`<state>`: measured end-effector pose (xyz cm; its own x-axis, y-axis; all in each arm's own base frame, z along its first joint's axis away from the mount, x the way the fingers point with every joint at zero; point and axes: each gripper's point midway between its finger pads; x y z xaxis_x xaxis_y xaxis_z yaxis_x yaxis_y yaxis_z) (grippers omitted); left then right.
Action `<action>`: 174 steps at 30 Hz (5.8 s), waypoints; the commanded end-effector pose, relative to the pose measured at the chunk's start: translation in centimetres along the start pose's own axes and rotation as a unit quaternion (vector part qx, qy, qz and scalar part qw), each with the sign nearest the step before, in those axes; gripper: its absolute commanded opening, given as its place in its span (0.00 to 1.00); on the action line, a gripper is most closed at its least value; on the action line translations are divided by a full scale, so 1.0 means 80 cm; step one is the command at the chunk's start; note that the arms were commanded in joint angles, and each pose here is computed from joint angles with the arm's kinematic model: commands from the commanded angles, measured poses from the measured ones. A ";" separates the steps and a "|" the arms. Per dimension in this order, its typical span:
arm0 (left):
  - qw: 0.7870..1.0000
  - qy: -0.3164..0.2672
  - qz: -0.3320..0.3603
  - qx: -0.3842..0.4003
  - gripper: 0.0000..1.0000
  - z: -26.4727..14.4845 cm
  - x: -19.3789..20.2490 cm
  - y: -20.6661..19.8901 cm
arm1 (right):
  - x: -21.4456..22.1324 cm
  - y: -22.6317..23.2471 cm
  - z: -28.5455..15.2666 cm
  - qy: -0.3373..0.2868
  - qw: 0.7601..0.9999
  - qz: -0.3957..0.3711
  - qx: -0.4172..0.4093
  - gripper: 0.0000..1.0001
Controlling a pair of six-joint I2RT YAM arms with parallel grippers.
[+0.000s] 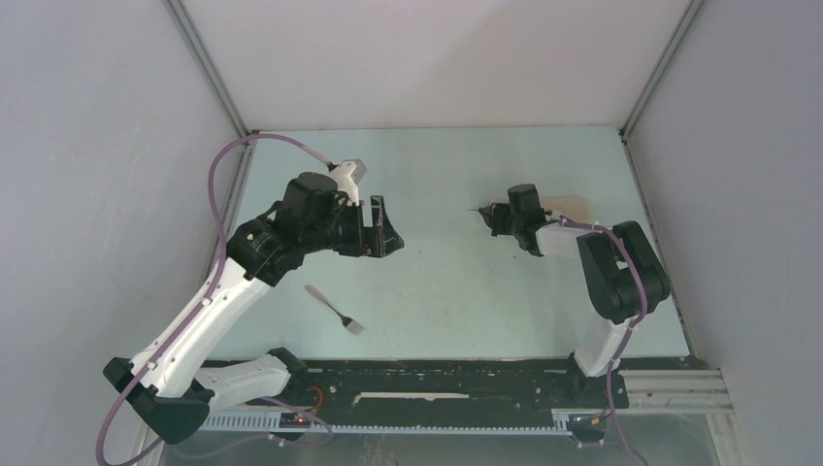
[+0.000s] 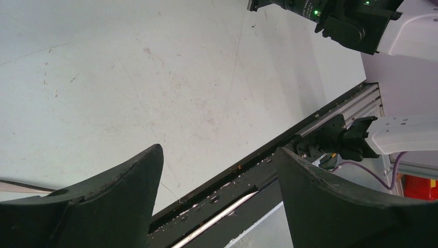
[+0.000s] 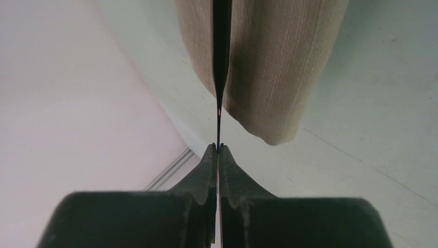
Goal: Fold the napkin into a case and place the utensils inside
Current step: Stuff the knife into the folded napkin, then pick up the fork from the corner of the board, then pass from the left arm to the right
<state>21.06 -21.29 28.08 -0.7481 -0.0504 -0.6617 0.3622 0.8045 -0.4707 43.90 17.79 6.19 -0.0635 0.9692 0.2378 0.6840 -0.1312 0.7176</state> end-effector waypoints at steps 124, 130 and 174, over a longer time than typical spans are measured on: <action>0.714 0.014 -0.563 -0.416 0.59 0.081 0.216 0.312 | 0.175 -0.132 -0.259 0.327 0.595 -0.718 -0.152 0.84; 0.726 0.020 -0.546 -0.418 0.24 0.086 0.217 0.317 | 0.197 -0.135 -0.255 0.375 0.630 -0.665 -0.143 0.83; 0.989 0.027 0.001 -0.149 0.00 0.111 0.022 0.066 | 0.309 -0.170 -0.224 0.561 0.663 -0.468 -0.167 0.32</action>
<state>25.97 -20.92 16.68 -0.8149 -0.0209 -0.5792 0.1370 0.9641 -0.2275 19.83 39.39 13.81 -0.9813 -0.0942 -0.1678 -0.1847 0.2165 0.9586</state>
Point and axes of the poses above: each gripper's point midway between its finger pads, its own z axis out along the fingers, its own y axis along the line the jaws close on, x = y × z
